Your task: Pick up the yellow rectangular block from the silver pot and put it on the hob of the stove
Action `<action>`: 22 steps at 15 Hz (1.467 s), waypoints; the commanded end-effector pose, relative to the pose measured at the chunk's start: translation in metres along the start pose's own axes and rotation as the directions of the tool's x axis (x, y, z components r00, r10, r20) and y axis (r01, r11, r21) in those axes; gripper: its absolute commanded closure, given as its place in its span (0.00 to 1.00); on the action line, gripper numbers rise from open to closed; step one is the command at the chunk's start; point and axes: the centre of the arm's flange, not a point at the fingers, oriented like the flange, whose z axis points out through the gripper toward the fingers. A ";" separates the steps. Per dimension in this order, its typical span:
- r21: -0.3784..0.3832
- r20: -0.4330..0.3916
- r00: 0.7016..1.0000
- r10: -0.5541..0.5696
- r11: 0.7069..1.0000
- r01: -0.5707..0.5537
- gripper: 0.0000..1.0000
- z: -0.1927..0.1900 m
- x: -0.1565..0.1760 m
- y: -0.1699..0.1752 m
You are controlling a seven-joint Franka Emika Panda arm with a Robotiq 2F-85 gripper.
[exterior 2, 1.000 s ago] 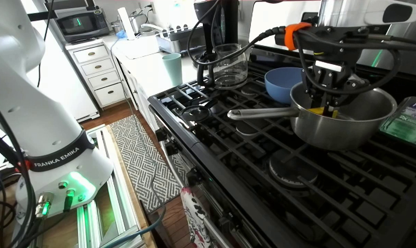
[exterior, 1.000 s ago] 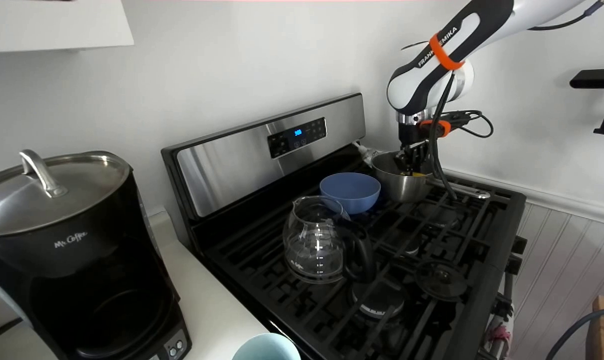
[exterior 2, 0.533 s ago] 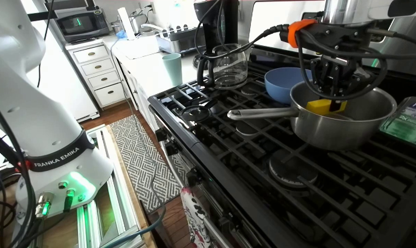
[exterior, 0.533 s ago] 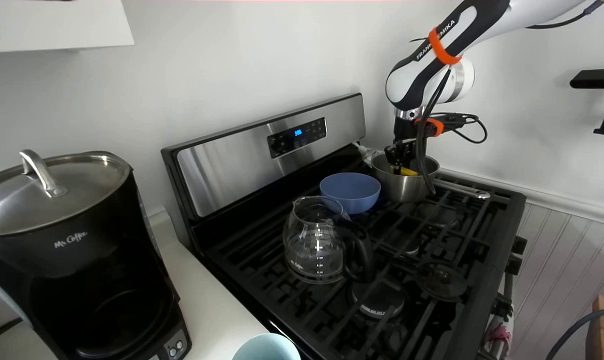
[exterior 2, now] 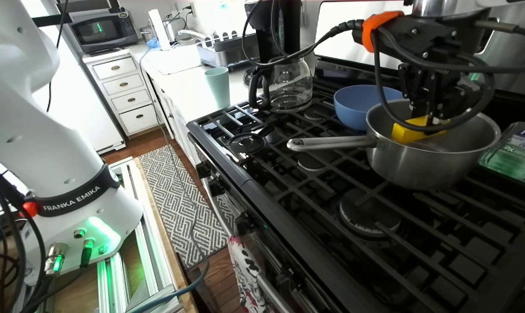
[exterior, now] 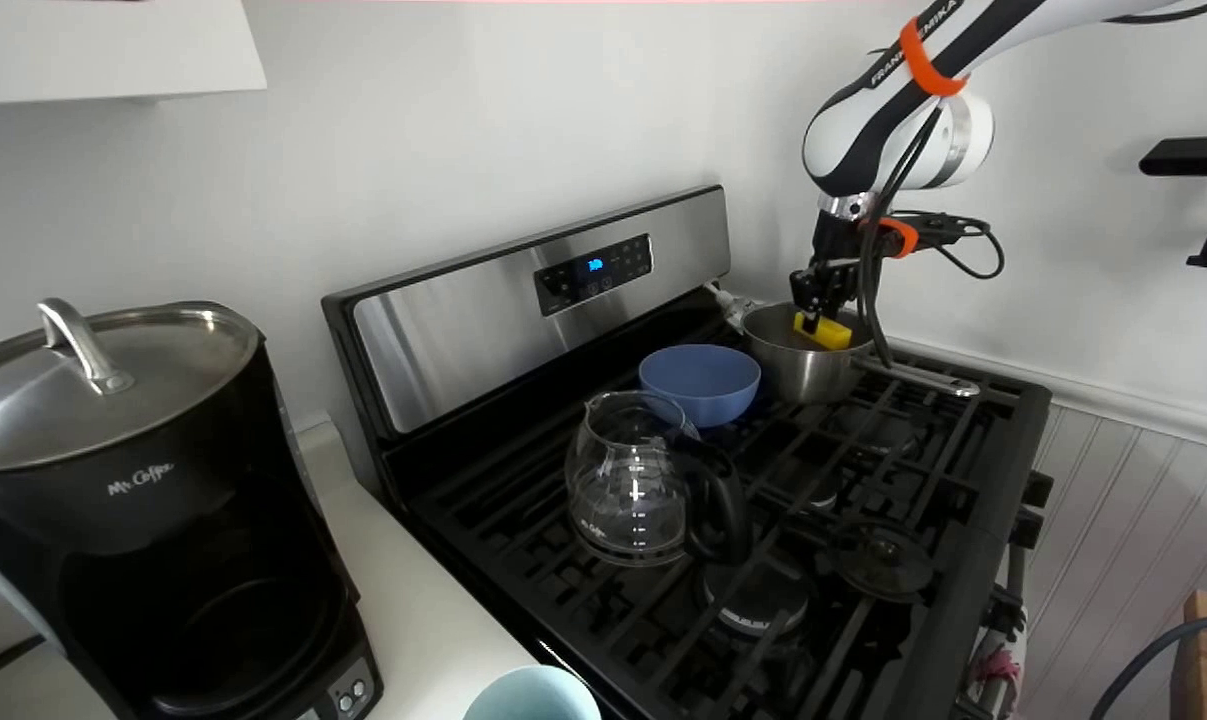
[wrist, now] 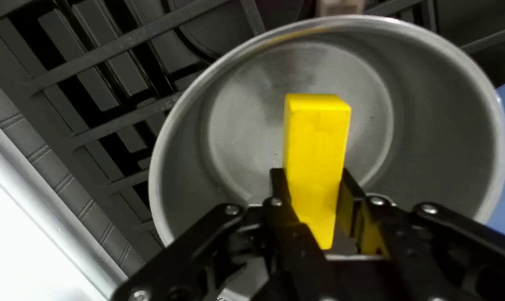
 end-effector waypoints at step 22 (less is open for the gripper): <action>0.057 -0.143 0.971 0.190 0.981 -0.183 0.92 -0.047 -0.033 -0.012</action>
